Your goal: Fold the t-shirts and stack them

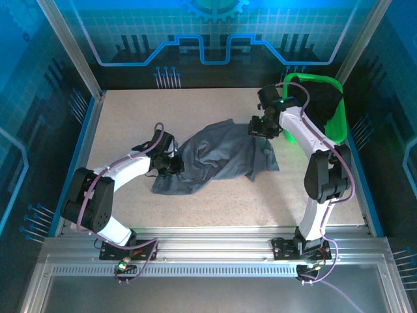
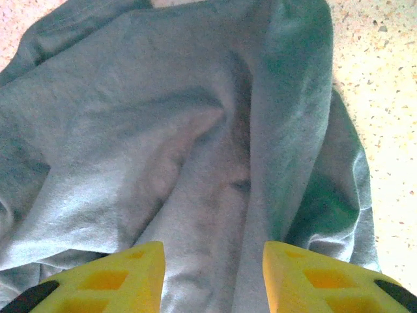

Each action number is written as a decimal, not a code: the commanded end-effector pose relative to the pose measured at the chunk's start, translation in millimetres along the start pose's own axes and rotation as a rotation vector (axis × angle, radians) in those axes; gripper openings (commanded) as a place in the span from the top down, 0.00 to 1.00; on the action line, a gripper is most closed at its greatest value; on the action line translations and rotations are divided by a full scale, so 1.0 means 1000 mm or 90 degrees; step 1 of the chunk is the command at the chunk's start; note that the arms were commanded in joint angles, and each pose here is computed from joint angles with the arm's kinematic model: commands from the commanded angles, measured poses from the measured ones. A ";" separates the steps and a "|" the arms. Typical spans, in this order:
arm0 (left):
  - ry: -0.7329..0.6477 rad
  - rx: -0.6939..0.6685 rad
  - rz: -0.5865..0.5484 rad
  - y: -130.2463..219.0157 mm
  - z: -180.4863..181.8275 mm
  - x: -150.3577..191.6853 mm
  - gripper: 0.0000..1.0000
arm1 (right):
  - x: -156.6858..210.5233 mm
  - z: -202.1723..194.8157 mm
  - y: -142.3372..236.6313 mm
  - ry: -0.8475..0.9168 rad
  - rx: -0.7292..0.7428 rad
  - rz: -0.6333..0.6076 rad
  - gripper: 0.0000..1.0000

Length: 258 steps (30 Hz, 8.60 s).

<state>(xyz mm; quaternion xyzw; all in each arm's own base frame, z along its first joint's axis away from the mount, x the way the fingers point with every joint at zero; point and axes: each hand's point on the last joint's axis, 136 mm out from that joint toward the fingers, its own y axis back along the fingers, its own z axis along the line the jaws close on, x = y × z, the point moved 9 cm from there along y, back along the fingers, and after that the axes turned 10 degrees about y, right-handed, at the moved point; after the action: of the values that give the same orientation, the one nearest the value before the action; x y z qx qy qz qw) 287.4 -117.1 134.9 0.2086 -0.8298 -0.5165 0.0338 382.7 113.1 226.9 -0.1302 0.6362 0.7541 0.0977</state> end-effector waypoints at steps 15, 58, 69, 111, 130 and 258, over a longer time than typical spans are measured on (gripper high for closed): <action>0.146 0.246 -0.292 0.131 -0.101 -0.080 1.00 | 0.139 0.106 -0.040 -0.028 -0.231 0.103 0.51; 0.194 0.440 -0.356 0.181 -0.141 -0.157 1.00 | 0.125 0.215 -0.121 -0.013 -0.237 0.097 0.87; 0.206 0.424 -0.339 0.165 -0.134 -0.156 1.00 | 0.097 0.116 -0.061 -0.096 -0.105 0.019 1.00; 0.271 0.108 -0.406 0.148 0.003 -0.132 1.00 | 0.199 0.229 -0.056 0.495 -0.059 0.167 0.41; 0.269 0.117 -0.404 0.148 0.000 -0.135 1.00 | 0.211 0.264 -0.112 0.609 0.024 0.215 0.51; 0.625 -0.035 -0.096 -0.016 0.092 -0.106 0.84 | -0.010 -0.024 -0.141 -0.049 0.092 0.180 0.56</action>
<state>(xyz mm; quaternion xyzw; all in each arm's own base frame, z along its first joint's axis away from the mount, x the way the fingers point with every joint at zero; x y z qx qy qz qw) 386.6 -1.2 107.7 0.4997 -0.7060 -0.3632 0.3464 458.2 107.9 106.5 -0.0474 0.6797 0.7249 0.1011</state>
